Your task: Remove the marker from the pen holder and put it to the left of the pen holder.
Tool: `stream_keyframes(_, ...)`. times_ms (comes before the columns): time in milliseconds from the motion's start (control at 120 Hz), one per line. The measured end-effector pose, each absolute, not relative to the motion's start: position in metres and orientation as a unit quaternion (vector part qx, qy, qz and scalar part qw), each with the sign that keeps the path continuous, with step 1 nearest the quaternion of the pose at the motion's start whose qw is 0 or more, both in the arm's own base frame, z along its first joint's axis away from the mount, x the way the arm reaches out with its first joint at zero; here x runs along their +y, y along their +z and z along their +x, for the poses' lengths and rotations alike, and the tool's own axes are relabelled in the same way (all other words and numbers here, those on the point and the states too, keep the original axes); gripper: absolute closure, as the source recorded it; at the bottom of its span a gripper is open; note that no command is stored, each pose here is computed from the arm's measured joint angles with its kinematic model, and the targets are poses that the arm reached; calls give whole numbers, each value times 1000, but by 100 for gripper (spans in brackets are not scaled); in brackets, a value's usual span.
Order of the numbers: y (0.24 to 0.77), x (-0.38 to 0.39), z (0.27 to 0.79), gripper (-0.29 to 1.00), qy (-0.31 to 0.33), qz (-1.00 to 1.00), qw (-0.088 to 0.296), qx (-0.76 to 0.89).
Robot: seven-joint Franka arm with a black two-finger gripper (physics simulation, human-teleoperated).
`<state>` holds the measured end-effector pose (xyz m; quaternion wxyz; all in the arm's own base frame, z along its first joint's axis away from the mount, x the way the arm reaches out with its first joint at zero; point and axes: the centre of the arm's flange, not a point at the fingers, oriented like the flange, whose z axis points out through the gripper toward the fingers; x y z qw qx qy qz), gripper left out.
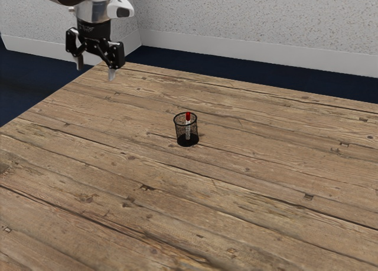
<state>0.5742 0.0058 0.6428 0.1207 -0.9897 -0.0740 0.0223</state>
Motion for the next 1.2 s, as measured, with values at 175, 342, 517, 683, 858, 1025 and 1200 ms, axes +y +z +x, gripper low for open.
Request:
stream_keyframes(175,643,7,574,0,22,-989,121,-85)
stream_keyframes(342,646,-47,584,0,-19,-981,168,-101)
stream_keyframes(517,578,-99,637,0,-100,-954,243,-146)
stream_keyframes(683,492,-122,662,0,-134,-938,272,-170)
stream_keyframes(858,410,-121,707,0,-189,-939,201,-204)
stream_keyframes(1025,399,-117,738,1,-255,-925,82,-269)
stream_keyframes(1200,383,-89,769,1,-293,-898,33,-327)
